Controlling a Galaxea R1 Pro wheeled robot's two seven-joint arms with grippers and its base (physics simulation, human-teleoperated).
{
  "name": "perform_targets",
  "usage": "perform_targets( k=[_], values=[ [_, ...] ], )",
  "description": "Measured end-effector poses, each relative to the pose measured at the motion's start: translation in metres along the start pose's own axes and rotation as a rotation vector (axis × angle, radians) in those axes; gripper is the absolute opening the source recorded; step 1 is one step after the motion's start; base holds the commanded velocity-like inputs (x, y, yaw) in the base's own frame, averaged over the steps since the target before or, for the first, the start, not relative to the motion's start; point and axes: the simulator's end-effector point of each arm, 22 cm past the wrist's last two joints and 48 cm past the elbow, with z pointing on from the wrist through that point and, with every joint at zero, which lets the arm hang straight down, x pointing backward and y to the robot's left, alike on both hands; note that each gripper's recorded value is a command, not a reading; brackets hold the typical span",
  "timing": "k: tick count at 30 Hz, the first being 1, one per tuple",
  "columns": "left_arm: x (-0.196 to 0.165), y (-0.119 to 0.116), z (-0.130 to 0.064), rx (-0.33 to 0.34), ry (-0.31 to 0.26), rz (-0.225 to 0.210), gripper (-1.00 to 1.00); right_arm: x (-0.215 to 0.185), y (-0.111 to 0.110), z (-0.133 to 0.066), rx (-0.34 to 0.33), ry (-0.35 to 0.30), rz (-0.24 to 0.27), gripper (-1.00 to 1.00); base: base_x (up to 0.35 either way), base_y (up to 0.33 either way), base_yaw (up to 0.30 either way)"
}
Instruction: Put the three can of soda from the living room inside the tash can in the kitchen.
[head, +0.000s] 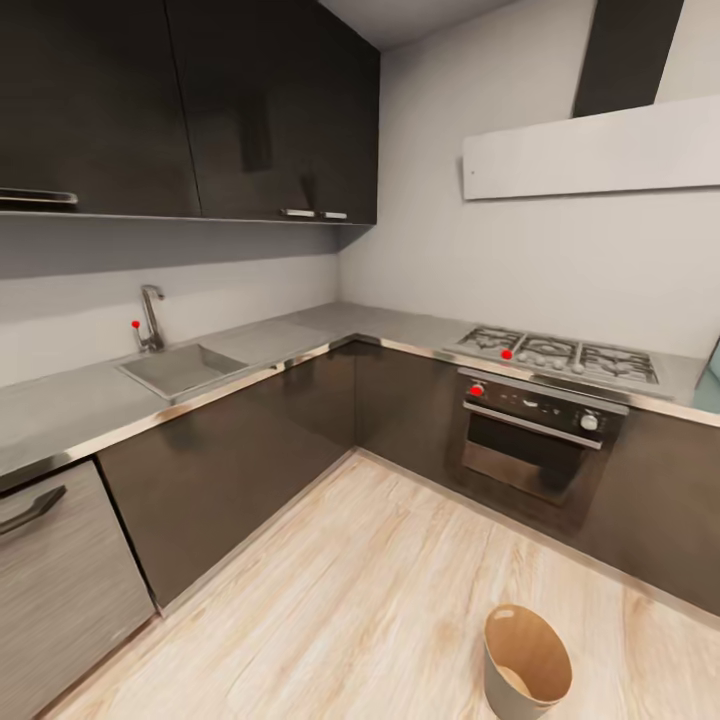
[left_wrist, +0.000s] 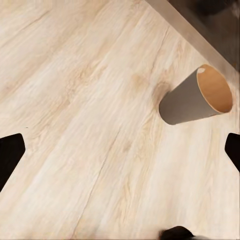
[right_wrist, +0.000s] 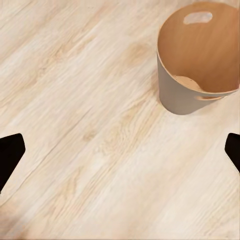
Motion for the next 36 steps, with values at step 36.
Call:
perform_targets(
  k=[36],
  values=[
    [0.004,-0.079,-0.015,0.37,0.008,-0.006,1.0,-0.054,-0.105,0.028,0.37,0.056,0.061,1.0,0.084,0.0,0.0]
  ],
)
